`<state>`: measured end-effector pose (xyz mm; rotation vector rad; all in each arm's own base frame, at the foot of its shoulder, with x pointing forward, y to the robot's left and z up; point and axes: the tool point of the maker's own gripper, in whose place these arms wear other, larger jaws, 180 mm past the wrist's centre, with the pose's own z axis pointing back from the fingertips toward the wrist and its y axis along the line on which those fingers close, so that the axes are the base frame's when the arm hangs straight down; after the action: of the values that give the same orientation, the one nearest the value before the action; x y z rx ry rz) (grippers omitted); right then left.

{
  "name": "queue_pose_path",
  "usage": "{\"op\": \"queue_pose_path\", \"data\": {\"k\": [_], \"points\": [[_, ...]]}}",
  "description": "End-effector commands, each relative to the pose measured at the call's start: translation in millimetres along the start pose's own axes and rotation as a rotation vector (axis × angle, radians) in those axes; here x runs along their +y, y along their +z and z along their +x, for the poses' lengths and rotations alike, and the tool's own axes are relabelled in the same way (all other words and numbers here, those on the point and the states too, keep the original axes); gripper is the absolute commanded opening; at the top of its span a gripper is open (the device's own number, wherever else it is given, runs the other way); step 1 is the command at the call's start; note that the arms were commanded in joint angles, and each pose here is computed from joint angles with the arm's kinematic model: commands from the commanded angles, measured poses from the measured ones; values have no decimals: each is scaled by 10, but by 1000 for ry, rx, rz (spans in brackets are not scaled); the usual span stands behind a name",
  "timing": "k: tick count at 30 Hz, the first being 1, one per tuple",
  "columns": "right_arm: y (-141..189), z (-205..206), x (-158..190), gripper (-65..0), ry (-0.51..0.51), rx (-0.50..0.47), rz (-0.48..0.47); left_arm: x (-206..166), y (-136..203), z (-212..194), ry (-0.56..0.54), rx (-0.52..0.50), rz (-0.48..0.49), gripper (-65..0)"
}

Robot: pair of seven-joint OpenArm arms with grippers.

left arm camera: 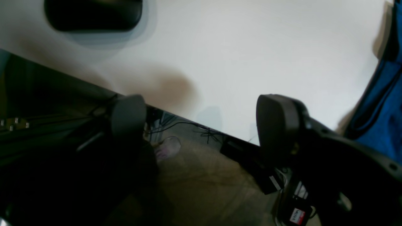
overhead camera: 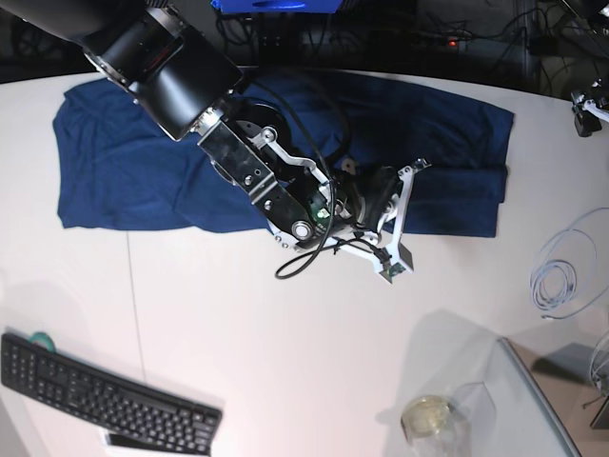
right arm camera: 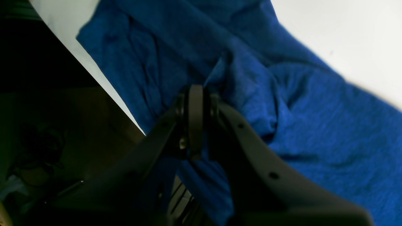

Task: Layout the t-shirt on the table in an organized manner, then fold the t-shirt properly
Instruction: 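Sweep the right gripper across the shirt toward the left gripper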

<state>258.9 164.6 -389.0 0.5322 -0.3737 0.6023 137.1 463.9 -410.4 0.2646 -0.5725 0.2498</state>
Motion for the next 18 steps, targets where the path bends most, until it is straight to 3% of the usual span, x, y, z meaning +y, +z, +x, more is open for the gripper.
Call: {"op": "queue_pose_path", "data": {"k": [1,3,9,18], "points": [[75,231,80,-650,15,-60,16,96,58,149,-20,-40,21,-123],[120,331,89,-650,28,-80,18,93,64,95,-23,-28,20,-123],[254,584,450,-650,86,-95,148,96,67,83,-24,-26,21,-123],[341,646,814,-650,53,-95,256,130,80,102,-25,-29,28,-123]]}}
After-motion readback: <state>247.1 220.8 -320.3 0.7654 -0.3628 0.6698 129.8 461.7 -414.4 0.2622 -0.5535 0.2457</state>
